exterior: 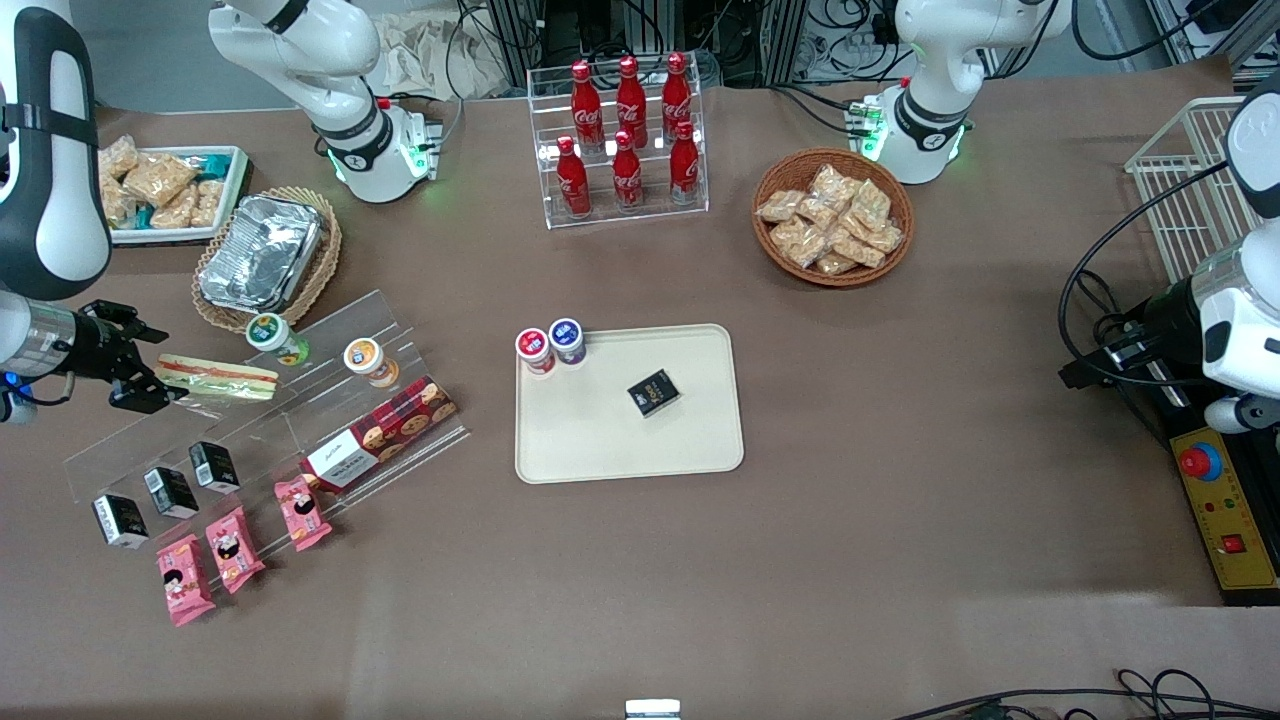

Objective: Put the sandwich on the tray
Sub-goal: 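Close the right gripper on the wrapped triangular sandwich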

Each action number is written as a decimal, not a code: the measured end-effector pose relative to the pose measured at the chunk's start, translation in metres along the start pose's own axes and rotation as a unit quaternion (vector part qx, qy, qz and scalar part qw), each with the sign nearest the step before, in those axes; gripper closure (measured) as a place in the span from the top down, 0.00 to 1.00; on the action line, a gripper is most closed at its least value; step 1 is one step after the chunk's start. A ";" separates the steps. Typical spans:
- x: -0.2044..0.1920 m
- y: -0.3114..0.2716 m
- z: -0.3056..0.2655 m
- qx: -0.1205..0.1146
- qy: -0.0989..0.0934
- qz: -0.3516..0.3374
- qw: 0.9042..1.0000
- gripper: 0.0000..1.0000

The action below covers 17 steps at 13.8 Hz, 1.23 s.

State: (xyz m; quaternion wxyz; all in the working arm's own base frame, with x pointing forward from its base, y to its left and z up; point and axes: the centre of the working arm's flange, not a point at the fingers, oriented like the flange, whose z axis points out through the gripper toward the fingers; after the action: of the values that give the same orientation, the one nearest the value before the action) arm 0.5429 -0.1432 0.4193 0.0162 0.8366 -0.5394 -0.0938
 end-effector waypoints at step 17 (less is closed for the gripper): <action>0.025 0.006 0.033 0.017 -0.011 0.030 0.999 0.51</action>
State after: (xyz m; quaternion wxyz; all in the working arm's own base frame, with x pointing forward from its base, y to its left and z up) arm 0.5416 -0.1662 0.3846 -0.0012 0.8189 -0.5664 -0.0928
